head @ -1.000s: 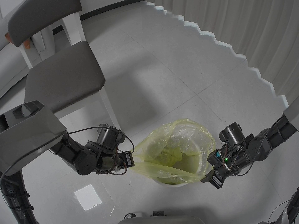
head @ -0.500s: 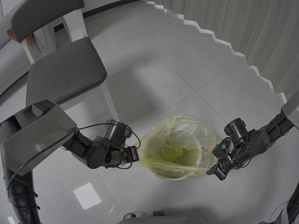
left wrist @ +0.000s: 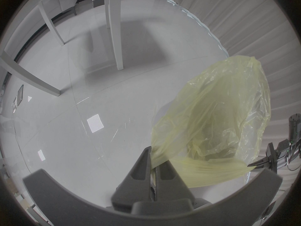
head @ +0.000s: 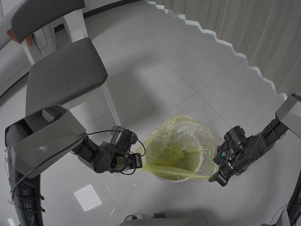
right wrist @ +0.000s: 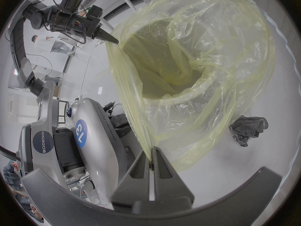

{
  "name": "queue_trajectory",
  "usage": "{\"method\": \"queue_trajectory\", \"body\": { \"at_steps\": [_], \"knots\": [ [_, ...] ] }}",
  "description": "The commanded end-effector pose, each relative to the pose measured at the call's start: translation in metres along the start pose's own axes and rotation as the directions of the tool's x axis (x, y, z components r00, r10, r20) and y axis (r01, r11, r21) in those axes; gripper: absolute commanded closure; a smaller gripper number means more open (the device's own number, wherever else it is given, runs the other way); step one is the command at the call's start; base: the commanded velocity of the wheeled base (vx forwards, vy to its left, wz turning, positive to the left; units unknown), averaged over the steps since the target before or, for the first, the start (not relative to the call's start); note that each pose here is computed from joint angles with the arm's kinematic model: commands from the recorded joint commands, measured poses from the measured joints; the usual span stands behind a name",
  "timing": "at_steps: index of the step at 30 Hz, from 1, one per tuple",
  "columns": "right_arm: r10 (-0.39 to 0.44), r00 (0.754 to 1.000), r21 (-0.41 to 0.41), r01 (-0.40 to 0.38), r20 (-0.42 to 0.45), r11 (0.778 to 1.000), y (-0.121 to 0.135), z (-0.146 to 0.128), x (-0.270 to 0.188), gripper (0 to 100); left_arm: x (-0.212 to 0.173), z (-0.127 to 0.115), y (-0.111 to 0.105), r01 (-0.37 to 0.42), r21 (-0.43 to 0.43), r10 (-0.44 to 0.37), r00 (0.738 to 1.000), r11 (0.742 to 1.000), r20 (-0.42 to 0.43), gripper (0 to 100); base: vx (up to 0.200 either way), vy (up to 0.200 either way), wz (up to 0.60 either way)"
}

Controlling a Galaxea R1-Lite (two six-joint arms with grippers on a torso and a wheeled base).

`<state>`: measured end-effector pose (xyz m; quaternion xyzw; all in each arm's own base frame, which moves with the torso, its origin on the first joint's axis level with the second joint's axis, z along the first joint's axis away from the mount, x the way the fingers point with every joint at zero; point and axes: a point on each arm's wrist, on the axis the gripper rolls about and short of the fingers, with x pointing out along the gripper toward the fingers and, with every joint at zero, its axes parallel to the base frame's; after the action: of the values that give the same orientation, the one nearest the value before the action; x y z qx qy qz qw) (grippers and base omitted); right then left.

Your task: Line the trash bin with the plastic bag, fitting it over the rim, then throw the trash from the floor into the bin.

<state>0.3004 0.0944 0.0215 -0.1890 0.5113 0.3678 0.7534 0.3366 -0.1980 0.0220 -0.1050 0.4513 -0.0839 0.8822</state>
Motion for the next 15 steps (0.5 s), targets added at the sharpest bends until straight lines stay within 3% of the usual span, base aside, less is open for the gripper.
{"method": "queue_trajectory", "body": {
  "at_steps": [1,4,10,15],
  "knots": [
    [0.014,0.999,0.009,-0.014,-0.038,1.000,-0.001,-0.006,0.011,100,0.003,-0.006,0.000,-0.006,0.032,0.006,1.000,0.999,-0.017,100,0.000,0.000,0.00],
    [0.020,0.999,0.002,-0.019,-0.050,1.000,0.001,-0.007,0.014,100,0.004,-0.009,0.002,-0.012,0.062,0.014,0.999,0.998,-0.029,100,0.000,0.000,0.00],
    [-0.063,0.993,-0.025,0.061,-0.097,0.998,0.000,-0.005,0.019,100,0.010,-0.015,0.005,-0.033,0.115,0.038,0.999,0.993,-0.039,100,0.000,0.000,0.00],
    [-0.068,0.992,-0.062,0.062,-0.108,0.996,0.004,-0.006,0.019,100,0.009,-0.019,0.005,-0.033,0.143,0.040,0.998,0.989,-0.050,100,0.000,0.000,0.00]
  ]
}}
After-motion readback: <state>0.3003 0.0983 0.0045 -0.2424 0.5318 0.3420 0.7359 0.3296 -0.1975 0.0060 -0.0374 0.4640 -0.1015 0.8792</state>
